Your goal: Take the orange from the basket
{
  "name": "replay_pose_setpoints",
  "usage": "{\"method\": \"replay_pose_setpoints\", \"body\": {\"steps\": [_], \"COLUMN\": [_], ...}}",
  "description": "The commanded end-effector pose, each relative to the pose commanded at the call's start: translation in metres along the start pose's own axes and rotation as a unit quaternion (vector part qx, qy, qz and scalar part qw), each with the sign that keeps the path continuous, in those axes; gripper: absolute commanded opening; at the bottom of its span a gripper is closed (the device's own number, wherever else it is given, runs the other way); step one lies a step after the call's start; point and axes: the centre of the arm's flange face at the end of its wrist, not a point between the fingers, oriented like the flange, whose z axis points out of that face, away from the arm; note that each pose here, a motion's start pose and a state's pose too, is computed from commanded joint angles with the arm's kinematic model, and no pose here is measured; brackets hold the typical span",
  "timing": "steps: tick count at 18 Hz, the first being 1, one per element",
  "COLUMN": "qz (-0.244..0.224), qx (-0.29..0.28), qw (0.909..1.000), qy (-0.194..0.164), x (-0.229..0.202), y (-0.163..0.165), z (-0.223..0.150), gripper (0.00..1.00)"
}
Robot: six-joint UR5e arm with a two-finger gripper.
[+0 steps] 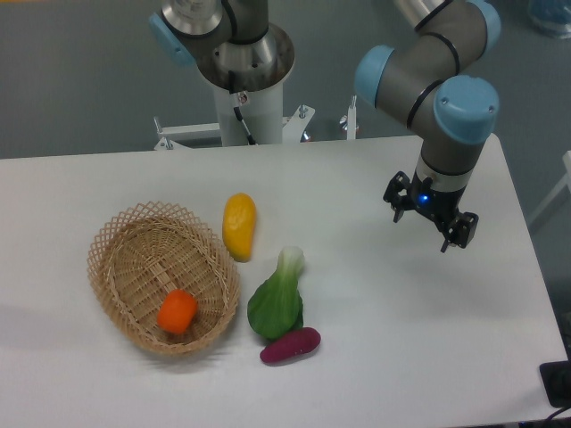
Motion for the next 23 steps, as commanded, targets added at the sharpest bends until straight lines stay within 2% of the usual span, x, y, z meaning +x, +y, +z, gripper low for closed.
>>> {"method": "replay_pose_setpoints", "body": {"steps": [10,12,14,17,20,23], "qz": [0.007,-0.008,-0.008,-0.038,-0.048,-0.060], "qx": [0.010,0.012,0.012,0.013,0.013,0.016], "qw": [0.9999,0.9998,0.9998,0.9991,0.9986,0.9979], "qy": [0.007,0.011,0.012,0.014,0.015,0.017], "x": [0.009,0.020,0.028,0.037,0.047,0.066], "y": [-0.017,-0.024,-0.041,-0.060,-0.080,-0.115], "z": [0.000,0.002,0.002,0.003,0.003,0.002], "gripper": [1.00,1.00,1.00,1.00,1.00,1.00]}}
